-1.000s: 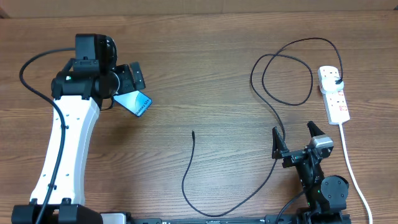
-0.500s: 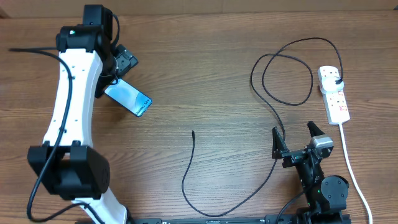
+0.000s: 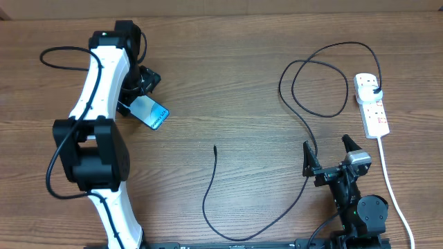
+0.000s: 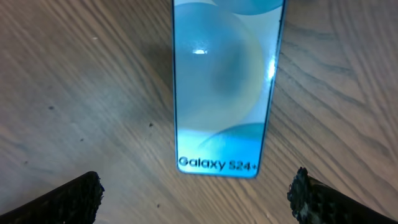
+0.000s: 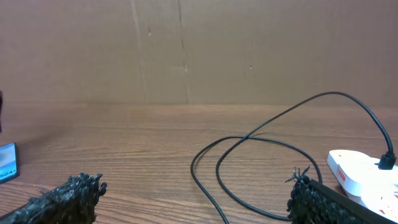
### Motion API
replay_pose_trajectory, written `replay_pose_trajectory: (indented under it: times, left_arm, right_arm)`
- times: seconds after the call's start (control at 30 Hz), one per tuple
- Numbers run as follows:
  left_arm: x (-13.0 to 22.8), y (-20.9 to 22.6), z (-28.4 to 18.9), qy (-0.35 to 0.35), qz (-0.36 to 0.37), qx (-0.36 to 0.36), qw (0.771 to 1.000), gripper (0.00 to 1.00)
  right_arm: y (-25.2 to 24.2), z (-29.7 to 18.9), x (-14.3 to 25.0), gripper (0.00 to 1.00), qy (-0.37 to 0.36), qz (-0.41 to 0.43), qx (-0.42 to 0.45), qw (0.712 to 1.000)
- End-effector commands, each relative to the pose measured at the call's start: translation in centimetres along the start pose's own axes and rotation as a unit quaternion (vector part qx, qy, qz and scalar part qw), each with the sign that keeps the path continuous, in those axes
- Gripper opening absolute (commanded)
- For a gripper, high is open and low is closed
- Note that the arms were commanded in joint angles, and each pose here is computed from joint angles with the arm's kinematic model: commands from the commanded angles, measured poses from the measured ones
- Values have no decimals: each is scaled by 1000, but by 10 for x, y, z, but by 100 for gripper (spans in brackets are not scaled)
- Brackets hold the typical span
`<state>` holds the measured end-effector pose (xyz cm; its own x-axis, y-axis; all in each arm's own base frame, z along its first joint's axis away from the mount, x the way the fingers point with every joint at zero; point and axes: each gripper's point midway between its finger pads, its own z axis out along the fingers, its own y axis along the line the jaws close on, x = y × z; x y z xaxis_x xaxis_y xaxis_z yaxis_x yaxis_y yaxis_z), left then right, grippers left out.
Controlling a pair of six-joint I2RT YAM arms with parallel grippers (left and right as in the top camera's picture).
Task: Plug charger to phone and switch on socket
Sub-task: 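Move the left gripper over the phone and lower onto its edges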
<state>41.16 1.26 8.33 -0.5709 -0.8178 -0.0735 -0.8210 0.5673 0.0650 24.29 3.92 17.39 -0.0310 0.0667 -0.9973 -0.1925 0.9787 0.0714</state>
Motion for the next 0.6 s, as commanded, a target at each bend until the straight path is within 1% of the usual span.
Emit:
replay_pose_trajectory:
  times: [0.0,0.13,0.33,0.57]
  left_arm:
    - [-6,-8,16,8,-20,2,1000,100]
    - [-7,-11,20,9,-32,5,999,100]
    - [-7,-11,20,10,-74,4,997,100]
    - [-8,-13,22,7,-76,9,997,100]
  right_arm:
    - [-2,0,2,100,-1,-2,4,1000]
    - [-2,0,2,100,-1,-2,4,1000]
    - [-2,0,2,100,-1,-2,4,1000]
    - [-2,0,2,100,-1,-2,4,1000]
